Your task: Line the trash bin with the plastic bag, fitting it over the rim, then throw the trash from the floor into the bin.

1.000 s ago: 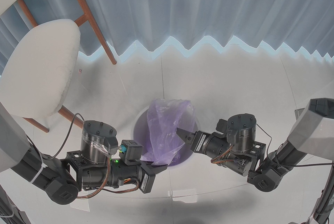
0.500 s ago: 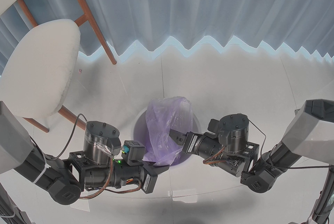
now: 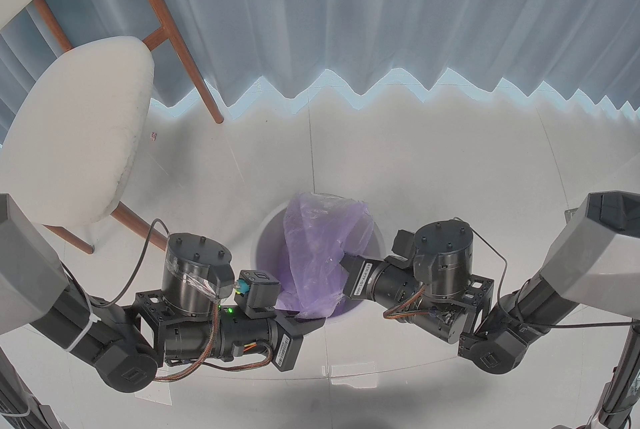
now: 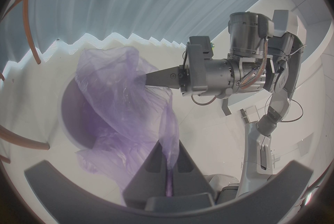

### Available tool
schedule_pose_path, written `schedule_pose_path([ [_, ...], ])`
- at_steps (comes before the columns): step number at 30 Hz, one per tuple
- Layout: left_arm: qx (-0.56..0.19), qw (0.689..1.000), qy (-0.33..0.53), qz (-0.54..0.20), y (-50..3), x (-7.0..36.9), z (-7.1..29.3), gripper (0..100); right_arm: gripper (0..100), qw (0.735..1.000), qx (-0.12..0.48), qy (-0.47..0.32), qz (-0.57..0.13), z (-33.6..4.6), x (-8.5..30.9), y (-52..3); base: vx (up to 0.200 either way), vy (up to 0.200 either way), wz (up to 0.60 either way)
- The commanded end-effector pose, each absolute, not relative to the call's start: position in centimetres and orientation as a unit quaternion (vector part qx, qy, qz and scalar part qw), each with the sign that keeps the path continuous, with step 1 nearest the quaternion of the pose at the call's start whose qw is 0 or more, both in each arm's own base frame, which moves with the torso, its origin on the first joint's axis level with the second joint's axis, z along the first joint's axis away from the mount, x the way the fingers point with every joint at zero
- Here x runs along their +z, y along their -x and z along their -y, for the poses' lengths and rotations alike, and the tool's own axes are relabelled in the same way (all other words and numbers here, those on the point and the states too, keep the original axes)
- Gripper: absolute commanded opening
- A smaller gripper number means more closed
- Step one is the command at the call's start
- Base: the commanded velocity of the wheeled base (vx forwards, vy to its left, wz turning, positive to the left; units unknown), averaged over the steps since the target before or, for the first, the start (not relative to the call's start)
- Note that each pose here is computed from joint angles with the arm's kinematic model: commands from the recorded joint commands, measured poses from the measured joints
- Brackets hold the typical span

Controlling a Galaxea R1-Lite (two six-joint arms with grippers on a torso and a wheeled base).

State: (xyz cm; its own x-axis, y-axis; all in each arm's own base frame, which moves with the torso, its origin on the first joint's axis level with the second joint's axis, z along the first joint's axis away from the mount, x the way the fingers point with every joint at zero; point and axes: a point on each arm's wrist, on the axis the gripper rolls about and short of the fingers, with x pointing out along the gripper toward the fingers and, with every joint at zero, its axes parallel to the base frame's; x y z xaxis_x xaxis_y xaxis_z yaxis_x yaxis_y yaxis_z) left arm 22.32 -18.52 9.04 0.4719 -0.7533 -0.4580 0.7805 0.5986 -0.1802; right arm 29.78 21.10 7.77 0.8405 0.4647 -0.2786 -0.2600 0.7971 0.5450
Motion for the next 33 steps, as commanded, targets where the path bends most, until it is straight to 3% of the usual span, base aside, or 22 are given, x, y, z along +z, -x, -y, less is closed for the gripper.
schedule_pose_path([
  [1,-0.448,0.857,-0.027,-0.255,-22.3,9.0,18.6,0,0,0.923,0.210,-0.251,-0.202,-21.8,8.3,-29.0,0.000,0.000,0.00],
  [9,-0.433,0.862,-0.031,-0.261,-21.8,8.8,18.2,0,0,0.923,0.214,-0.253,-0.194,-21.9,8.7,-29.1,0.000,0.000,0.00],
  [10,-0.432,0.863,-0.032,-0.261,-21.6,8.8,18.1,100,0,0.924,0.215,-0.252,-0.191,-21.9,8.9,-29.1,0.000,0.000,0.00],
  [33,-0.394,0.890,0.006,-0.230,-19.6,12.1,15.0,100,0,0.927,0.226,-0.258,-0.154,-20.0,12.7,-27.4,0.000,0.000,0.00],
])
